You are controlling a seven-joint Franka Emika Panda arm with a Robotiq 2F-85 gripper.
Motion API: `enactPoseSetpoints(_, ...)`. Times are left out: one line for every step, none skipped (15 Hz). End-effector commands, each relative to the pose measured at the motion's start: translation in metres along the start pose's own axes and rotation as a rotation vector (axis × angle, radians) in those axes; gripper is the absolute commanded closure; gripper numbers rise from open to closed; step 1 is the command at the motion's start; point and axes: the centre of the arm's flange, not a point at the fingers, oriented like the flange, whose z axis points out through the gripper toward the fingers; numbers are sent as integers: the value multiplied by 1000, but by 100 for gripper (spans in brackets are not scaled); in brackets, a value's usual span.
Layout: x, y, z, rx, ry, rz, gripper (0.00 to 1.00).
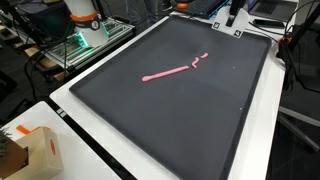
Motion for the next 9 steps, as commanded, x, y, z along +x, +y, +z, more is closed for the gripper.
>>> enactPoseSetpoints(-4,30,3,61,-16,40,99)
enactPoseSetpoints(-4,39,4,76,-22,60,99)
enactPoseSetpoints(-3,48,5,86,-28,81,99)
enactPoseSetpoints(-3,57,7,102,-37,99,99)
enactPoseSetpoints(-3,66,9,115,-48,119,99)
enactPoseSetpoints(-5,75,10,129,-56,138,99)
enactPoseSetpoints(-6,84,12,142,-63,155,99)
enactPoseSetpoints(-7,92,16,158,-69,172,99)
enactPoseSetpoints(-9,100,19,173,-73,186,99)
